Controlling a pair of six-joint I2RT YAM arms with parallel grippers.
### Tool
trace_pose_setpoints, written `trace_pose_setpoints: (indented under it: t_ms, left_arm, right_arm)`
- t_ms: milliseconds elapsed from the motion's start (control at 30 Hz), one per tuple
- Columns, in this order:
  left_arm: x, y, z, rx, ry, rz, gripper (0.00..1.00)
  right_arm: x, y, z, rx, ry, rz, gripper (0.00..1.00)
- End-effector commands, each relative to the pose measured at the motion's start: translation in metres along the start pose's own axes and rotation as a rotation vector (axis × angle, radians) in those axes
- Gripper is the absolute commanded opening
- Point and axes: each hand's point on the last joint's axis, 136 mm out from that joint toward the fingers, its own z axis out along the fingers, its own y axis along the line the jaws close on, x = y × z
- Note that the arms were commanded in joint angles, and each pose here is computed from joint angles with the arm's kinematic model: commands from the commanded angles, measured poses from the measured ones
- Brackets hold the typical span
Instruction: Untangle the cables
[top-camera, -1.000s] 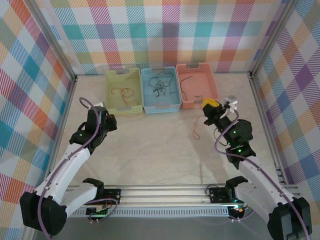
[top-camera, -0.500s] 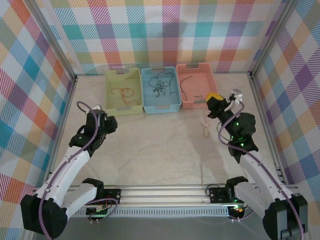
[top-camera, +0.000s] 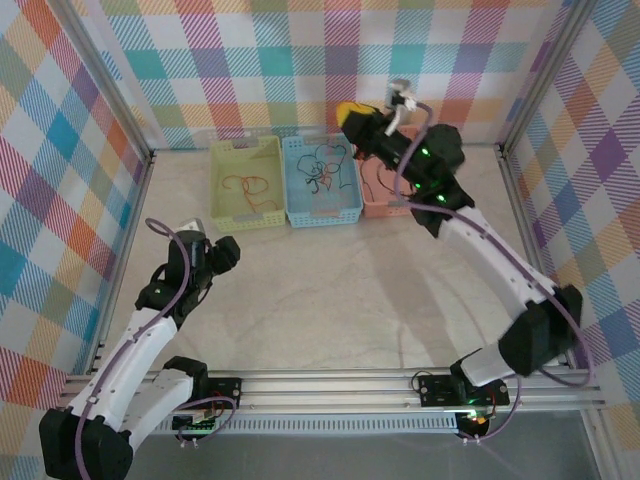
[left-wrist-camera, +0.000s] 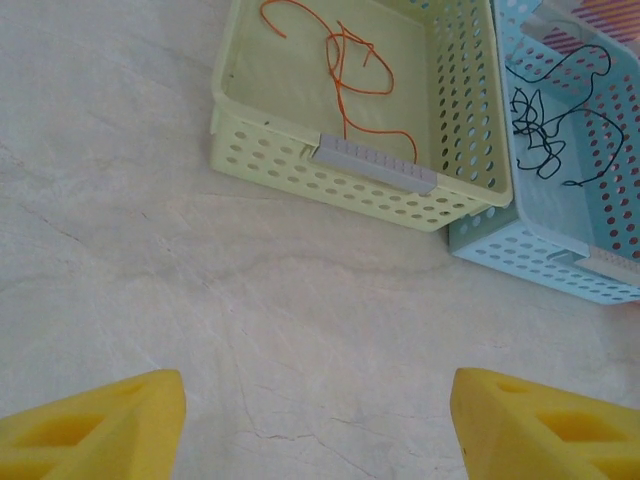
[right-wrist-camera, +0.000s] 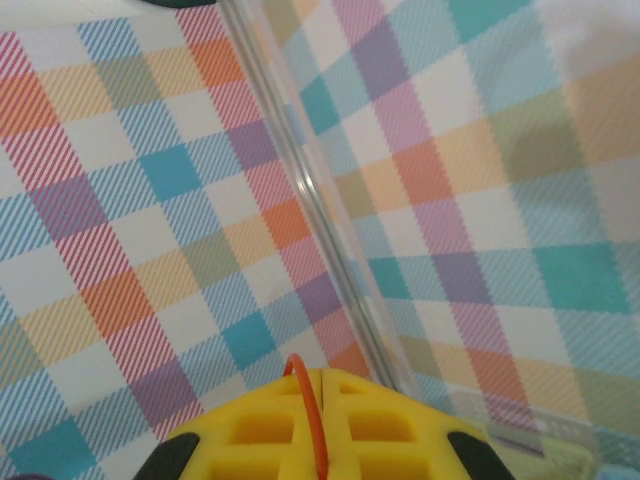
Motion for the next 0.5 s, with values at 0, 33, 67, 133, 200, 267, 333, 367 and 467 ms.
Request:
trace_pose_setpoints:
  t_ms: [0, 33, 67, 133, 200, 267, 333, 367, 467]
  left_arm:
    - [-0.003, 0.005, -0.006, 0.004, -0.033, -0.041, 0.72]
    - [-0.004, 0.006, -0.007, 0.0, -0.042, -0.04, 0.73]
    - [-0.004, 0.008, -0.009, -0.005, -0.049, -0.036, 0.74]
    - [-0.004, 0.014, -0.01, -0.026, -0.061, -0.032, 0.75]
    - [-0.003, 0.016, -0.011, -0.032, -0.068, -0.029, 0.76]
    - [-0.002, 0.018, -0.012, -0.037, -0.071, -0.026, 0.77]
    - [-0.002, 0.019, -0.013, -0.039, -0.074, -0.027, 0.78]
    - [-0.002, 0.019, -0.014, -0.035, -0.077, -0.027, 0.78]
    - [-0.002, 0.019, -0.015, -0.032, -0.082, -0.029, 0.78]
  right_arm:
    - [0.016, 0.002, 0.041, -0.063, 0.036, -0.002, 0.0]
    - [0.019, 0.002, 0.054, -0.081, 0.028, -0.009, 0.0]
    - [0.024, -0.001, 0.068, -0.094, 0.022, -0.008, 0.0]
    - [0.035, -0.008, 0.092, -0.114, 0.02, 0.004, 0.0]
    - [0.049, -0.017, 0.117, -0.127, 0.019, 0.023, 0.0]
    - [0.071, -0.027, 0.142, -0.136, 0.031, 0.039, 0.01]
    - [0.098, -0.038, 0.164, -0.139, 0.046, 0.04, 0.01]
    - [0.114, -0.042, 0.173, -0.14, 0.054, 0.034, 0.02]
    - [0.155, -0.057, 0.194, -0.124, 0.072, 0.04, 0.03]
